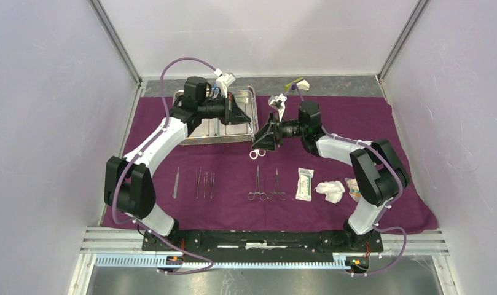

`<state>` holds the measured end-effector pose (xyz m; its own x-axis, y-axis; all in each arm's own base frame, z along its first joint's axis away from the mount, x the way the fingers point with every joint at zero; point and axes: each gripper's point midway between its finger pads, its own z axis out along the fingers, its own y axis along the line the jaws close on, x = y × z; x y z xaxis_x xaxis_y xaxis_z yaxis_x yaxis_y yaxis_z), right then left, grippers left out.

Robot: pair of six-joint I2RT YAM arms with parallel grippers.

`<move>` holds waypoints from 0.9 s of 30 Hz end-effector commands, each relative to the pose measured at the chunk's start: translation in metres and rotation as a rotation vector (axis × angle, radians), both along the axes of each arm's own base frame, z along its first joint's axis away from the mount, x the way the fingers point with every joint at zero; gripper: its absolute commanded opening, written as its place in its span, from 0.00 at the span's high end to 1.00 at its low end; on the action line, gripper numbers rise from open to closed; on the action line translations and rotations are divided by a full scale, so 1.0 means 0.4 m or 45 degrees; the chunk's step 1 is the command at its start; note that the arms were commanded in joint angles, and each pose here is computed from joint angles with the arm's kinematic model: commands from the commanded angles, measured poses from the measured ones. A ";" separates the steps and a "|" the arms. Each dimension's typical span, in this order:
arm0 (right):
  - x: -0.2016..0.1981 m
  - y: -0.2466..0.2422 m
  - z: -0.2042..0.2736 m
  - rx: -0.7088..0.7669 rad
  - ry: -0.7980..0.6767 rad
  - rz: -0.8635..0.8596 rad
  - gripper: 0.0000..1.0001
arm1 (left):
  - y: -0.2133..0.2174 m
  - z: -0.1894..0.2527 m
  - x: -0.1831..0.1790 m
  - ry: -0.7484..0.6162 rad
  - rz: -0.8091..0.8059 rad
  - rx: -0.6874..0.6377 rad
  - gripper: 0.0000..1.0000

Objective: Open and lay out the surgical kit
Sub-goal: Place the medical item in the surgical kit.

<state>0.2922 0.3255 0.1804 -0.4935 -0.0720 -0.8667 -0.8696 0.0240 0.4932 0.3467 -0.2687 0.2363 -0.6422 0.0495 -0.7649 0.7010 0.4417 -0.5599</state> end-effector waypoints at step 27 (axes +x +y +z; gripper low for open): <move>-0.032 0.005 -0.008 0.052 0.009 0.121 0.97 | 0.006 0.067 -0.008 -0.080 -0.017 -0.073 0.98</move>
<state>0.2818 0.3262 0.1717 -0.5323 -0.0848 -0.8423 -0.8430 -0.0377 0.5366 0.3449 -0.2687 0.2406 -0.6393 0.0463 -0.7676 0.7104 0.4177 -0.5665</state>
